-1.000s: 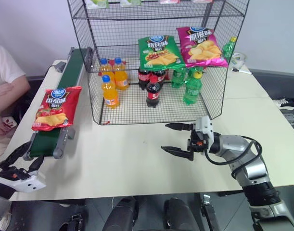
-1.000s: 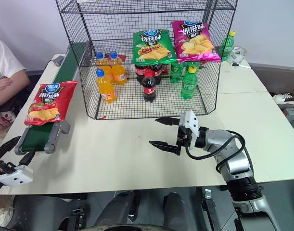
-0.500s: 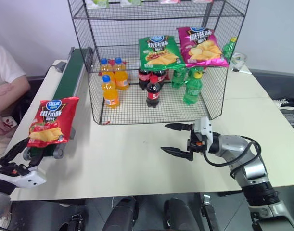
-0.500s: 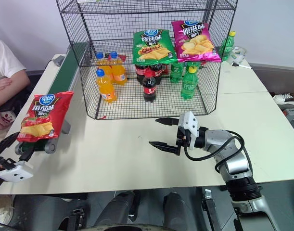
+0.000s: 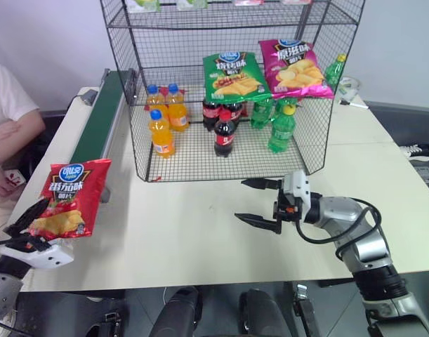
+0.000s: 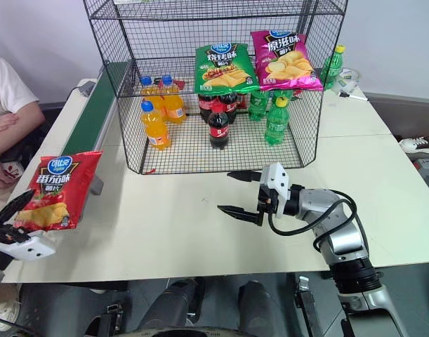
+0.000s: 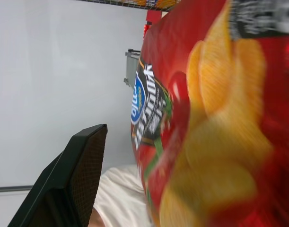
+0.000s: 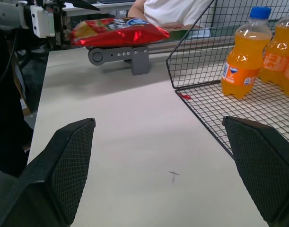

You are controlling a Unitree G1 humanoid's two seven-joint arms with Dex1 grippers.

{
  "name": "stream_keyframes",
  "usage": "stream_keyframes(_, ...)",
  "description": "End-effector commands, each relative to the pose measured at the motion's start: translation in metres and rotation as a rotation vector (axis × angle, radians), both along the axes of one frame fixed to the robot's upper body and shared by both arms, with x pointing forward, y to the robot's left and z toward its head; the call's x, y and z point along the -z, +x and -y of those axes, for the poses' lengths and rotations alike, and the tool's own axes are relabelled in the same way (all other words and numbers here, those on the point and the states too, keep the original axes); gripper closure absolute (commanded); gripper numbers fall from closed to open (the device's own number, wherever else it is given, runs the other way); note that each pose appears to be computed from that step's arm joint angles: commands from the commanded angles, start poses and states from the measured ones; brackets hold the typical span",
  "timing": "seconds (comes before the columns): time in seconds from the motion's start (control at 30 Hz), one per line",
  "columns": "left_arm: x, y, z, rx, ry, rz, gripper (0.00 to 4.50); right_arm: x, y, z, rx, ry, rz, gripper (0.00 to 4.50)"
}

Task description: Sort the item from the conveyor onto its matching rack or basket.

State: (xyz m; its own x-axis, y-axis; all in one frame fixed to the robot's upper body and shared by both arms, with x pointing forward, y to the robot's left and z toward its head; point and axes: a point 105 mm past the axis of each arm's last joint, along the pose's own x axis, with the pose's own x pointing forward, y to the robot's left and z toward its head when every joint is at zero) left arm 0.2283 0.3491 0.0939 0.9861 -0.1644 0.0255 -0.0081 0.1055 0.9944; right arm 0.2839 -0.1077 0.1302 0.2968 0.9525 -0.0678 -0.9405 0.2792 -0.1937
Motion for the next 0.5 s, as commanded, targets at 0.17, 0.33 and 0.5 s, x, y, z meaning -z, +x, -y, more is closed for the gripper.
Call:
stream_keyframes(0.17, -0.011, 0.008, 0.002, 0.003, -0.064, 0.006, 2.41, -0.011, 0.004, 0.004, 0.017, 0.015, 0.059, 0.0)
stream_keyframes(0.33, -0.017, 0.013, 0.003, 0.001, -0.068, 0.024, 4.45, -0.011, 0.006, 0.005, 0.023, 0.012, 0.068, 0.0)
stream_keyframes(0.5, -0.036, 0.018, 0.007, 0.008, -0.09, 0.087, 4.45, -0.014, 0.009, 0.007, 0.048, 0.014, 0.107, 0.0)
